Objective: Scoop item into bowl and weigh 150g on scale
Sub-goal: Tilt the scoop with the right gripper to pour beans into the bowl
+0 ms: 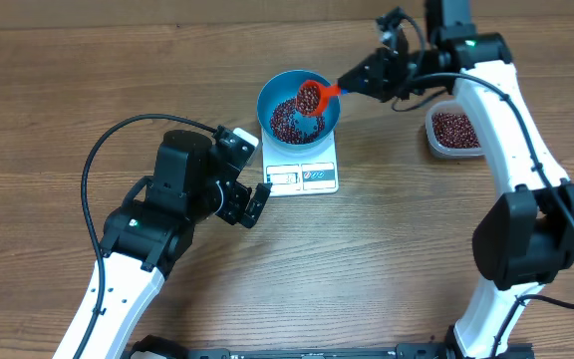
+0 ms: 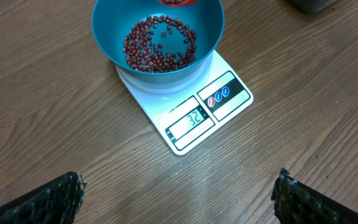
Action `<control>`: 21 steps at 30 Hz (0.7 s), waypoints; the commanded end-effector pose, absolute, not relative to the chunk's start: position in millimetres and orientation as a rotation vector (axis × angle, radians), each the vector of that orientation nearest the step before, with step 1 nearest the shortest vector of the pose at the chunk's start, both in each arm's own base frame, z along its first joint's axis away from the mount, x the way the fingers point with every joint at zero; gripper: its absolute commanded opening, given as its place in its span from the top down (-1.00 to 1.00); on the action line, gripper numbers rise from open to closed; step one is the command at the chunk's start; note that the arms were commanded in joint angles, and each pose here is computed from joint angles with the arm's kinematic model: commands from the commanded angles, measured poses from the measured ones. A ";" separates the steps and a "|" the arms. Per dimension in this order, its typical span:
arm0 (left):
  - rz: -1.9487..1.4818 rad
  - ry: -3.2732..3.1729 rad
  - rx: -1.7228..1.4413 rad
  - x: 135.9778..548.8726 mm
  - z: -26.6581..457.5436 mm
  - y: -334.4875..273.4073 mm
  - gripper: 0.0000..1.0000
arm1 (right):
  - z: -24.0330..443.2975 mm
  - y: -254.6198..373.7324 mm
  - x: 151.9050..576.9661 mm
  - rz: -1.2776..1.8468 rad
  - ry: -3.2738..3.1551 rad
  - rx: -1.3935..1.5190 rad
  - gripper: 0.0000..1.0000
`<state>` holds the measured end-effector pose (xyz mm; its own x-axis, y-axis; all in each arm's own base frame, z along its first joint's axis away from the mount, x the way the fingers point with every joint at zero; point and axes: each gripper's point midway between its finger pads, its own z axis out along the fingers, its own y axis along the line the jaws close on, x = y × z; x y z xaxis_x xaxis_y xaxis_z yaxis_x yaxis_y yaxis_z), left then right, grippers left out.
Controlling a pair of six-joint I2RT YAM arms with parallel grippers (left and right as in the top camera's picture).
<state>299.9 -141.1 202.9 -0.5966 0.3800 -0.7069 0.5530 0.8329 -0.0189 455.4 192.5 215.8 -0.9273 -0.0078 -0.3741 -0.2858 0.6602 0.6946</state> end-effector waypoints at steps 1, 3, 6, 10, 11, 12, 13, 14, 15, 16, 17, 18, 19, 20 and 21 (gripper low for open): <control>-0.304 2.258 0.662 303.1 212.9 -141.7 -0.99 | 221.1 187.6 476.0 0.754 2.553 -0.218 0.92; -0.304 2.258 0.662 303.1 212.9 -141.7 -0.99 | 224.9 191.0 478.9 0.595 2.546 -0.236 0.93; -0.304 2.258 0.662 303.1 212.9 -141.7 -0.99 | 229.8 196.7 479.9 0.377 2.518 -0.299 0.93; -0.304 2.258 0.662 303.0 213.0 -141.7 -0.99 | 231.3 205.1 477.1 0.136 2.477 -0.380 0.93; -0.304 2.258 0.662 303.1 212.9 -141.7 -0.99 | 231.5 207.0 475.7 0.090 2.468 -0.399 0.93; -0.304 2.258 0.662 303.1 212.9 -141.7 -0.99 | 232.1 210.0 474.0 0.046 2.457 -0.417 0.93; -0.304 2.258 0.662 303.1 212.9 -141.7 -0.99 | 232.7 212.4 472.6 0.014 2.448 -0.436 0.93; -0.304 2.258 0.662 303.0 213.0 -141.7 -0.99 | 233.3 214.7 471.3 -0.015 2.439 -0.452 0.93; -0.304 2.258 0.662 303.0 213.0 -141.7 -0.99 | 234.1 216.4 470.1 -0.044 2.431 -0.456 0.93; -0.304 2.258 0.662 303.0 213.0 -141.7 -0.99 | 234.8 217.5 469.4 -0.066 2.424 -0.458 0.93; -0.304 2.258 0.662 303.0 213.0 -141.7 -0.99 | 235.2 218.8 468.5 -0.079 2.420 -0.460 0.93; -0.304 2.258 0.662 303.1 212.9 -141.7 -0.99 | 235.5 220.6 467.6 -0.085 2.417 -0.465 0.93; -0.304 2.258 0.662 303.0 213.0 -141.7 -0.99 | 235.5 222.4 466.7 -0.084 2.416 -0.469 0.93; -0.304 2.258 0.662 303.0 213.0 -141.7 -0.99 | 235.5 223.6 466.1 -0.083 2.415 -0.472 0.93; -0.304 2.258 0.662 303.0 213.0 -141.7 -0.99 | 235.5 224.5 465.6 -0.082 2.415 -0.475 0.93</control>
<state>299.8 -141.0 202.7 -0.5971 0.3802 -0.7063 0.5530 0.8330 -0.0191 456.1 233.7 220.7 -0.7383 -0.3550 -0.5735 -0.3576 0.9270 -0.1135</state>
